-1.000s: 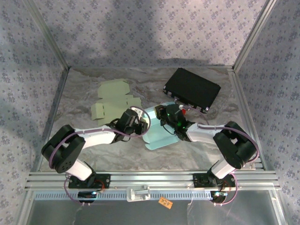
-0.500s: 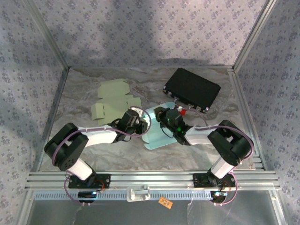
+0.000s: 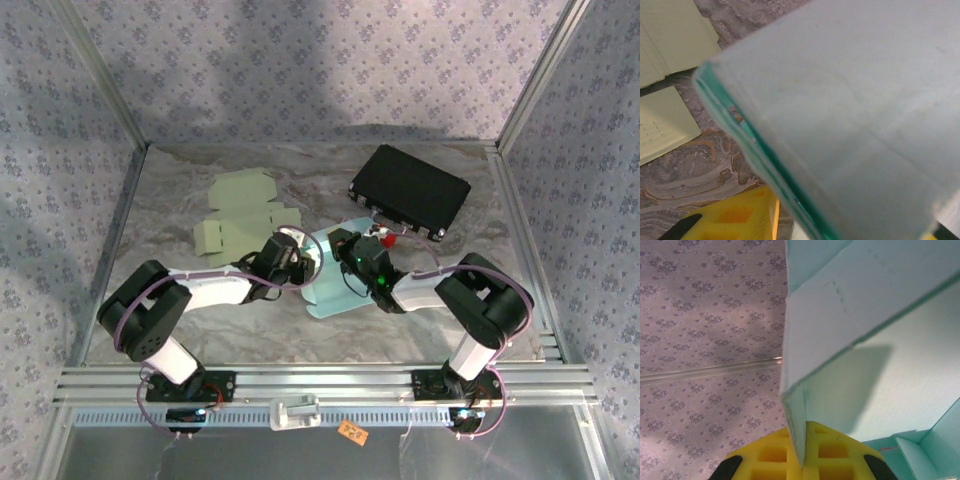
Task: Fold the paper box
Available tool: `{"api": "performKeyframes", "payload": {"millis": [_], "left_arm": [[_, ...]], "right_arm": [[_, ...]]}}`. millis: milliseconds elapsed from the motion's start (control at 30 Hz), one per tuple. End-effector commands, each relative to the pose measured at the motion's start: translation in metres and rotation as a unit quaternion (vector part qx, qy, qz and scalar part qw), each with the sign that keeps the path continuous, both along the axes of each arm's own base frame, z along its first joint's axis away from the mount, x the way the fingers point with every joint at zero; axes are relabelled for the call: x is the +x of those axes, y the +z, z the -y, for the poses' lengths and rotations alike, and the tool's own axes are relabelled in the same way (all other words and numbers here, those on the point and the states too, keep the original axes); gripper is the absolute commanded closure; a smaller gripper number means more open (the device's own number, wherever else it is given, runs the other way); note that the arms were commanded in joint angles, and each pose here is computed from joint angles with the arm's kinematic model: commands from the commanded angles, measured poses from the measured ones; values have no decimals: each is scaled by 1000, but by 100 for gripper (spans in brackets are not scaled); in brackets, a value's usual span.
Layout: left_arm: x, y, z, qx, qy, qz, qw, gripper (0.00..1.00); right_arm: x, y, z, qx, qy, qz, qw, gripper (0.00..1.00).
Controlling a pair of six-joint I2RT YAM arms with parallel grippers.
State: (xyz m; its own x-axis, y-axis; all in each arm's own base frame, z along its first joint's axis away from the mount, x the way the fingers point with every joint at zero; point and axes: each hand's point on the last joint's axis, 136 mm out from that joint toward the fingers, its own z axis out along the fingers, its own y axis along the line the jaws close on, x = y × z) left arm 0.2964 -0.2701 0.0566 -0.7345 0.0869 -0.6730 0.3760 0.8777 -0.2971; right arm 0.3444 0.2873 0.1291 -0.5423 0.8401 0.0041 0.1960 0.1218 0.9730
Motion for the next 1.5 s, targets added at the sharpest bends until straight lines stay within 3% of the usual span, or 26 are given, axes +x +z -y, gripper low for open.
{"api": "performKeyframes", "payload": {"millis": [0,633,967,1100,1267,1467], "left_arm": [[19,12,0,-9,28,22,999,67],[21,10,0,-5,35,17,999,71],[27,7,-7,12,102,-9,995,88],[27,8,-15,28,136,-15,990,100],[26,29,-23,27,160,-19,987,100],[18,79,-40,16,188,-45,981,100]], "right_arm": [[-18,-41,-3,-66,31,-31,997,100],[-27,-66,-3,-96,39,-26,994,100],[-24,-55,-11,-81,37,-24,996,100],[-22,-47,-14,-71,32,-23,997,88],[-19,-11,-3,-71,10,-9,997,61],[-33,80,52,-215,-18,-19,976,37]]}}
